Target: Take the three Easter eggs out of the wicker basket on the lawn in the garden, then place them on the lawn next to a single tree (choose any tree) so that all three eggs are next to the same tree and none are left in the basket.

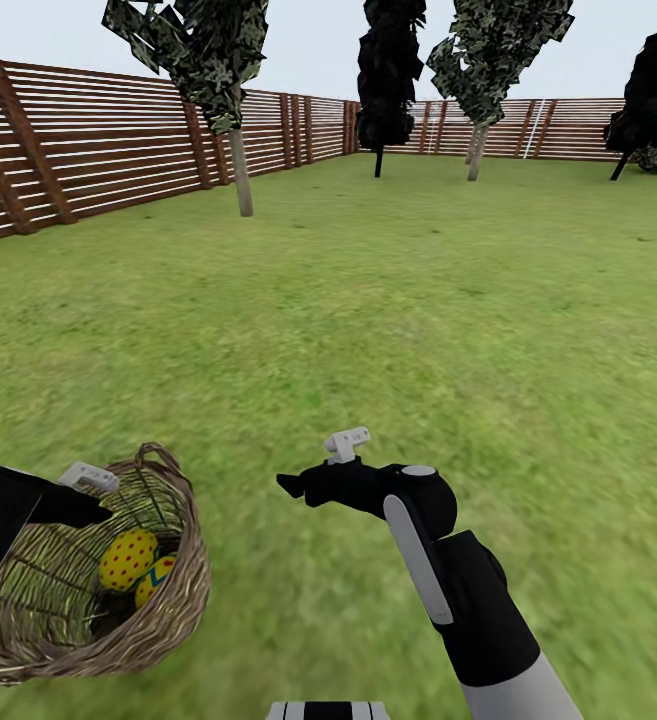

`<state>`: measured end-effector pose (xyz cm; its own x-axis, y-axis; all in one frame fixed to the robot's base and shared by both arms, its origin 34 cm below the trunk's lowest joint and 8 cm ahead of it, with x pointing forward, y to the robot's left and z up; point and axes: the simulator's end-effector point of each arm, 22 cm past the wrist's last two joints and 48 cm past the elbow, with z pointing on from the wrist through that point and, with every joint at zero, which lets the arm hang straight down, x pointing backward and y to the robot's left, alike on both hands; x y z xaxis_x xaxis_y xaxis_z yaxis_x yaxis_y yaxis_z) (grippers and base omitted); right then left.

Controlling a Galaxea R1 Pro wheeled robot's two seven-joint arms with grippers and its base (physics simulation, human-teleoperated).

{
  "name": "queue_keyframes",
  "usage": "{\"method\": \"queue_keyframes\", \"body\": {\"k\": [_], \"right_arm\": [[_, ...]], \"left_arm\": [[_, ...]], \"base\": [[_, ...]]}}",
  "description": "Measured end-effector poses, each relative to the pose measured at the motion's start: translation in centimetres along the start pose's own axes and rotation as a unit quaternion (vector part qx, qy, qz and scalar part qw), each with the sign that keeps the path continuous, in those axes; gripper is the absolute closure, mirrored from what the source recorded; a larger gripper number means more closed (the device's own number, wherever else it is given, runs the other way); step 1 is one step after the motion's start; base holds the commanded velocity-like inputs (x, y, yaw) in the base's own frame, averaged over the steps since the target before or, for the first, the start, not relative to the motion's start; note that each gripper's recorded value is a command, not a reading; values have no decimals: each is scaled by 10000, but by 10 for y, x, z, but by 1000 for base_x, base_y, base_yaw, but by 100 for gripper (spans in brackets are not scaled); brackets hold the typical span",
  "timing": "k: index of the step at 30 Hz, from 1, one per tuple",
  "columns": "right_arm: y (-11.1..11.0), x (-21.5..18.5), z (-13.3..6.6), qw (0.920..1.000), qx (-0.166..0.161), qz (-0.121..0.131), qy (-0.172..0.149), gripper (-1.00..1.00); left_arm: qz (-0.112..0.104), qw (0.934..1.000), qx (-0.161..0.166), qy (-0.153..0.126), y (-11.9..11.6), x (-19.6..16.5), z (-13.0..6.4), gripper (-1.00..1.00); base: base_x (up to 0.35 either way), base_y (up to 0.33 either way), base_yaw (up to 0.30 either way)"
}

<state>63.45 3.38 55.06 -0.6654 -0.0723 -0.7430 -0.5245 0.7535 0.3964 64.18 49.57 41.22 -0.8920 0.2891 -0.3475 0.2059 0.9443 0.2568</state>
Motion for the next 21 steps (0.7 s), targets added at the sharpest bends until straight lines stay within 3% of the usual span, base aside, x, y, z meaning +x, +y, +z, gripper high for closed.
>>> {"method": "queue_keyframes", "body": {"k": [21], "right_arm": [[0, 0, 0, 10000, -6, 2, 3, -100]], "left_arm": [[-4, 10000, 4, 4, 0, 1, 1, -100]], "base": [[3, -41, 0]]}}
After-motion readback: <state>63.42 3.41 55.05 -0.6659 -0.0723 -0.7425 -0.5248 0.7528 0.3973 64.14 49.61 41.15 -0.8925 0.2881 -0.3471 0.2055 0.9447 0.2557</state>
